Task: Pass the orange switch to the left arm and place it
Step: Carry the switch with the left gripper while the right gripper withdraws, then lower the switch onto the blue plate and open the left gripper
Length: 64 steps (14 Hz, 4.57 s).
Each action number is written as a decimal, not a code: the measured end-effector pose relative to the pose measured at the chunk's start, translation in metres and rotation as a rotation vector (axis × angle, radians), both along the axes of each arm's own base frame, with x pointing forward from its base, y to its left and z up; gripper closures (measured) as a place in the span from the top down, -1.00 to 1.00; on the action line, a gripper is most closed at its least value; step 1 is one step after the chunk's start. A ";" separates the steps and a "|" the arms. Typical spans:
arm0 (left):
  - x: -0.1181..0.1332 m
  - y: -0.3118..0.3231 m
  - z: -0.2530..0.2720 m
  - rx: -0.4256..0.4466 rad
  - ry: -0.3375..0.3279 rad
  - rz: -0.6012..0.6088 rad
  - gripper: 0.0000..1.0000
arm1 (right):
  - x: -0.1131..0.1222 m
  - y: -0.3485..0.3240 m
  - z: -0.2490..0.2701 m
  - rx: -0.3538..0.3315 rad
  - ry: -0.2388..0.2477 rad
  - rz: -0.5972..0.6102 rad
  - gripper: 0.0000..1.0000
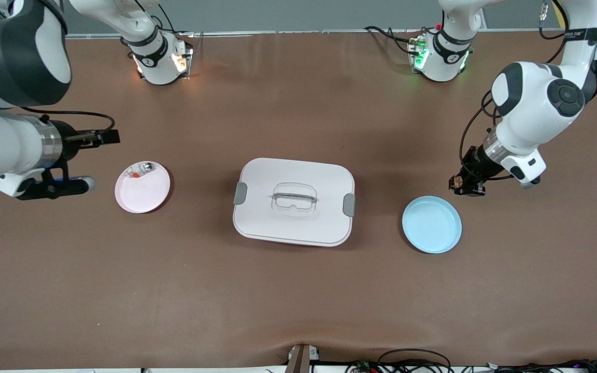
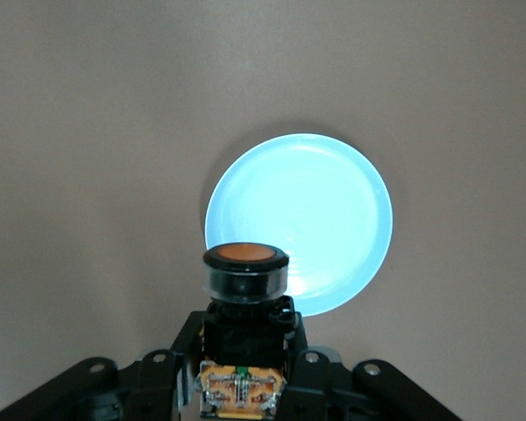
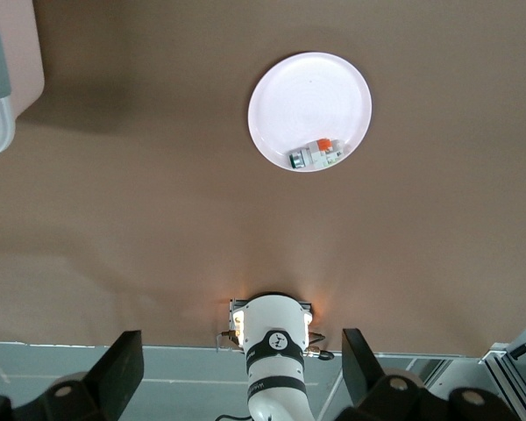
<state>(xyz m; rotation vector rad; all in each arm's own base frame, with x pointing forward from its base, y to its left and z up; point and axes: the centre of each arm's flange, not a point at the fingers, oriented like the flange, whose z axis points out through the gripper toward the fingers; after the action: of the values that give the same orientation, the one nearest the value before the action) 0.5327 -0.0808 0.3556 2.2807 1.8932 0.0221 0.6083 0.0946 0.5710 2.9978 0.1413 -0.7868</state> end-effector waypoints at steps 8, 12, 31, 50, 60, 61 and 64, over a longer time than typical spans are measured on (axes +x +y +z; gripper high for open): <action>0.018 -0.019 -0.079 0.182 0.025 0.075 -0.19 | 0.007 -0.100 0.002 0.034 -0.002 -0.100 1.00; 0.042 -0.028 -0.100 0.157 0.034 0.099 -0.19 | 0.007 -0.128 0.002 0.030 -0.011 -0.145 1.00; 0.057 -0.046 -0.160 0.092 0.065 0.064 -0.19 | 0.002 -0.103 0.036 0.047 -0.121 -0.098 1.00; 0.086 -0.047 -0.131 0.074 -0.014 0.108 1.00 | -0.038 -0.115 0.055 0.064 -0.416 -0.119 1.00; 0.079 -0.028 -0.118 -0.002 0.002 -0.139 1.00 | -0.041 -0.117 0.072 0.066 -0.457 -0.120 1.00; 0.074 -0.025 -0.116 -0.002 0.000 -0.200 1.00 | -0.042 -0.118 0.074 0.066 -0.460 -0.122 1.00; 0.059 -0.020 -0.111 0.033 -0.009 -0.421 1.00 | -0.046 -0.122 0.079 0.066 -0.463 -0.129 1.00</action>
<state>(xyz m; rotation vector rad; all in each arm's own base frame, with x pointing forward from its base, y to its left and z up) 0.5914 -0.1006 0.2442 2.6459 1.3815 0.0077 0.5622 -0.0278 0.6500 3.1775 -0.0441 -0.0775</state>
